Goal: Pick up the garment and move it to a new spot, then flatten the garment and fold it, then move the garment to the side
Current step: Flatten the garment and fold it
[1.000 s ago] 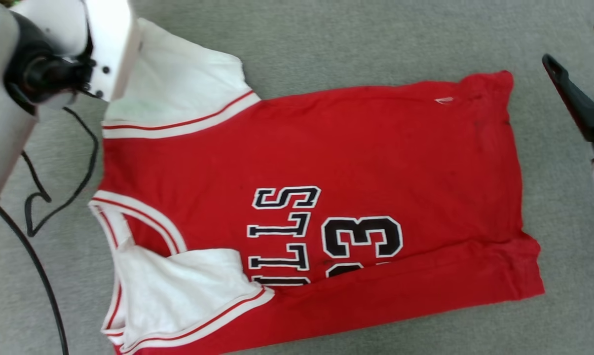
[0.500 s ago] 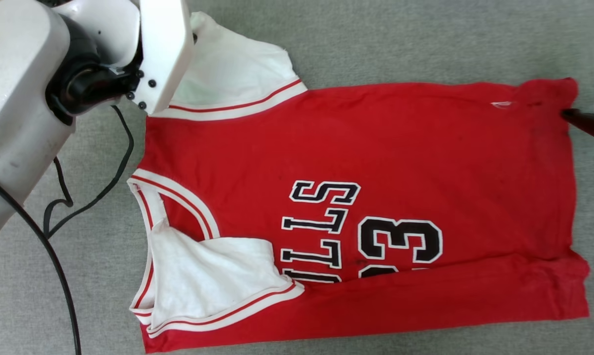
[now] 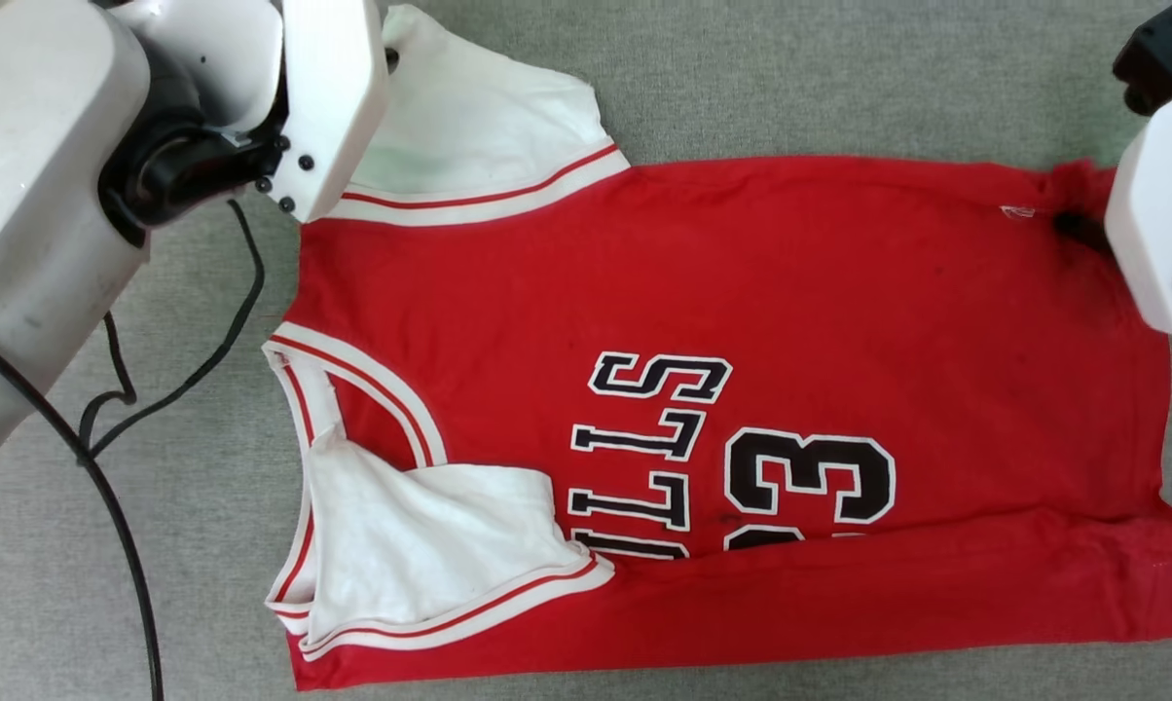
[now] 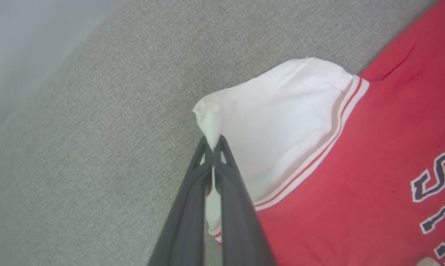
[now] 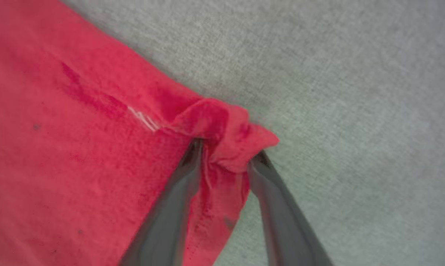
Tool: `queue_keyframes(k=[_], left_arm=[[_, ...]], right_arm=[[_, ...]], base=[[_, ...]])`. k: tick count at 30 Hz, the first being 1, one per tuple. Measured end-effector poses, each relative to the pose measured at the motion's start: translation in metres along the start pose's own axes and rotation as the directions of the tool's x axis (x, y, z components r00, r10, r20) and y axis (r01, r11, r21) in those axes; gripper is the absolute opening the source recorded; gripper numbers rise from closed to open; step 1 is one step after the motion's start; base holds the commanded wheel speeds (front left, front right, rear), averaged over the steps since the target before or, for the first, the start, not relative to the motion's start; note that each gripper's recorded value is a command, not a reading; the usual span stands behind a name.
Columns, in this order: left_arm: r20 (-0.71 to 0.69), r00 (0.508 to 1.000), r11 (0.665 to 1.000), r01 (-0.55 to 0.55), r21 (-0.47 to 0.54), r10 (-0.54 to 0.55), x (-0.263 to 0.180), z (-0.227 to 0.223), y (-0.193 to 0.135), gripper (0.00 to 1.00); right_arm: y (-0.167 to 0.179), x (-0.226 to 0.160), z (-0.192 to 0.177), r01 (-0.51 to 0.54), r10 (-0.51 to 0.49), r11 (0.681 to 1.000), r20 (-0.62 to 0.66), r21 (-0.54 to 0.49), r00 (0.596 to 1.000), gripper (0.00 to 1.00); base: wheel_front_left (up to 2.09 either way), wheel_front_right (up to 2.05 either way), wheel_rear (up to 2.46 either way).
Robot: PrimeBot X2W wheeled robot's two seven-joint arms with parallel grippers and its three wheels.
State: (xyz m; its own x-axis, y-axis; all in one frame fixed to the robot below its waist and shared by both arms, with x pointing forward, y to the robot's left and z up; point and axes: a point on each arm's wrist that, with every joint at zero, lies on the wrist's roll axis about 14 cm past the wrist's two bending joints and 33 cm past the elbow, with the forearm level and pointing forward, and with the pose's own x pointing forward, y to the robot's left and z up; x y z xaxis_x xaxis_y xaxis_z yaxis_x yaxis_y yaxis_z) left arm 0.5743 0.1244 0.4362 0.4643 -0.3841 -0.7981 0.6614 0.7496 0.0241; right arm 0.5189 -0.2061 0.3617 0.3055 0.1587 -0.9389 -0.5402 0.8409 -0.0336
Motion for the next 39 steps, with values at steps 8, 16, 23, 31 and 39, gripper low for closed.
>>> queue_keyframes(k=[8, 16, 23, 31, 39], left_arm=[[0.101, 0.994, 0.999, -0.042, 0.025, 0.039, -0.039, 0.004, -0.004, 0.00], [0.163, 0.985, 0.997, -0.061, 0.041, 0.054, -0.092, -0.013, -0.027, 0.00], [0.167, 0.984, 0.998, -0.064, 0.028, 0.058, -0.124, -0.047, -0.058, 0.00], [0.095, 0.995, 0.998, -0.017, -0.059, 0.022, -0.132, -0.115, -0.099, 0.00], [0.004, 0.999, 0.982, 0.043, -0.182, -0.043, -0.121, -0.176, -0.135, 0.00]], right_arm=[[0.006, -0.034, 0.023, 0.010, -0.015, 1.000, 0.211, 0.026, 0.977, 0.00], [0.028, -0.079, 0.021, 0.005, -0.007, 1.000, 0.369, 0.005, 0.929, 0.00], [0.042, -0.104, -0.006, 0.021, -0.008, 0.999, 0.400, -0.026, 0.916, 0.00], [0.062, -0.107, -0.046, -0.013, 0.020, 1.000, 0.409, -0.020, 0.912, 0.00], [0.072, -0.085, -0.096, -0.055, 0.041, 0.998, 0.330, 0.033, 0.943, 0.00]], base=[[0.00, 0.00, 0.00], [0.00, 0.00, 0.00], [0.00, 0.00, 0.00], [0.00, 0.00, 0.00], [0.00, 0.00, 0.00]])
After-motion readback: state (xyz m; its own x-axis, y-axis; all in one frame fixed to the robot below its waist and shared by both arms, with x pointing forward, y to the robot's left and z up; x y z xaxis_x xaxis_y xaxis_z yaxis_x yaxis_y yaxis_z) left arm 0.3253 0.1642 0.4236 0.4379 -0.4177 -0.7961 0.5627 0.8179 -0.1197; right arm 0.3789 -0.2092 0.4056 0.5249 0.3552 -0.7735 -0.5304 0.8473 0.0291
